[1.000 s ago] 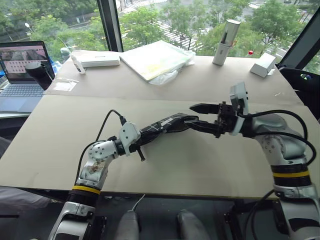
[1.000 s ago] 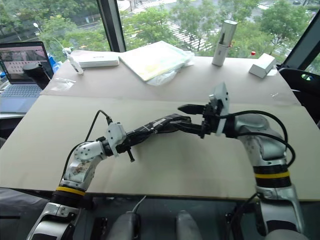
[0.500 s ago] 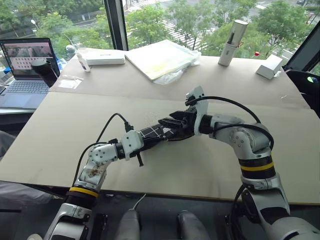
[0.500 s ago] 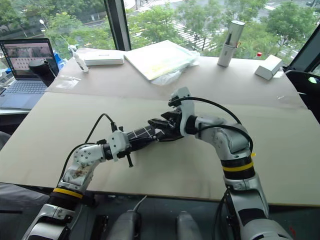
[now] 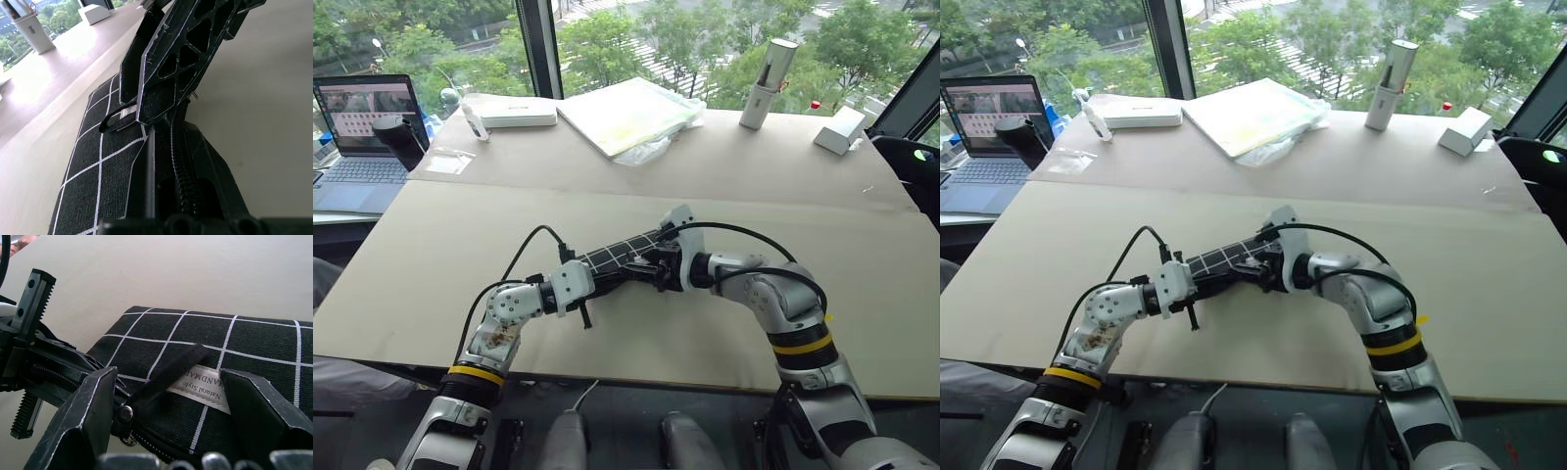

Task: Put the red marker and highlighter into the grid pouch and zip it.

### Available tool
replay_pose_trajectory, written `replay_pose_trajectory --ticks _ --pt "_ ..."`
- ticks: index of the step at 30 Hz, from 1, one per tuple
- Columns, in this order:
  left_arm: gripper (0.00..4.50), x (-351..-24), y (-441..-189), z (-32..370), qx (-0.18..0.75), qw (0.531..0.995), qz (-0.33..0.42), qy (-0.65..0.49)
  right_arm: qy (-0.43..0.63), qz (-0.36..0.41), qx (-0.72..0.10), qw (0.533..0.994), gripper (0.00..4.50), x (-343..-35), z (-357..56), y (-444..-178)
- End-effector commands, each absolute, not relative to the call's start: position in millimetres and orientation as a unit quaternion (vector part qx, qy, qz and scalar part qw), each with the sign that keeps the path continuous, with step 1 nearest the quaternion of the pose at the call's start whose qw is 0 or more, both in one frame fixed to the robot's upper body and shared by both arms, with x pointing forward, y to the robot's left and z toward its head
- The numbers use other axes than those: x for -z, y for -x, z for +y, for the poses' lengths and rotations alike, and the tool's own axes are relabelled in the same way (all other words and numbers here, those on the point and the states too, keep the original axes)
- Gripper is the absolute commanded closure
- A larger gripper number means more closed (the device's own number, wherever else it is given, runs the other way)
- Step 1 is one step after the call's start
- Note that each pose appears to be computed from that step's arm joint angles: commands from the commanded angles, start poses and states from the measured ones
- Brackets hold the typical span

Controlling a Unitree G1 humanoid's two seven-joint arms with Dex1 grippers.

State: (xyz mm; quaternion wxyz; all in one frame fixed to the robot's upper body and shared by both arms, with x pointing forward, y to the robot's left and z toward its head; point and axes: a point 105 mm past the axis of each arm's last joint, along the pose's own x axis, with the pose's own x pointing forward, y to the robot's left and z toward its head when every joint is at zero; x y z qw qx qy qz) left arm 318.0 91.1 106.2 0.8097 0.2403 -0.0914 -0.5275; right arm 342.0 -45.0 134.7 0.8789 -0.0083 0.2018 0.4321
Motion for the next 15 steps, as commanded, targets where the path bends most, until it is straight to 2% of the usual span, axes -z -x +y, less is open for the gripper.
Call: replay_pose_trajectory --ticks 1,4,11,15 --pt "4.50 -117.0 -317.3 88.5 0.525 0.806 -0.119 -0.247 0.019 0.192 -0.428 0.883 1.02 -132.8 -46.5 -343.8" --pt "4.50 -117.2 -318.2 89.2 0.523 0.807 -0.119 -0.246 0.024 0.190 -0.436 0.879 1.83 -132.7 -45.1 -342.1" --pt "4.50 -117.5 -319.7 90.9 0.520 0.809 -0.118 -0.246 0.022 0.183 -0.449 0.875 4.37 -136.1 -43.5 -341.2" --pt "4.50 -117.6 -320.7 91.8 0.519 0.810 -0.118 -0.246 0.023 0.177 -0.445 0.878 4.45 -137.9 -46.5 -344.0"
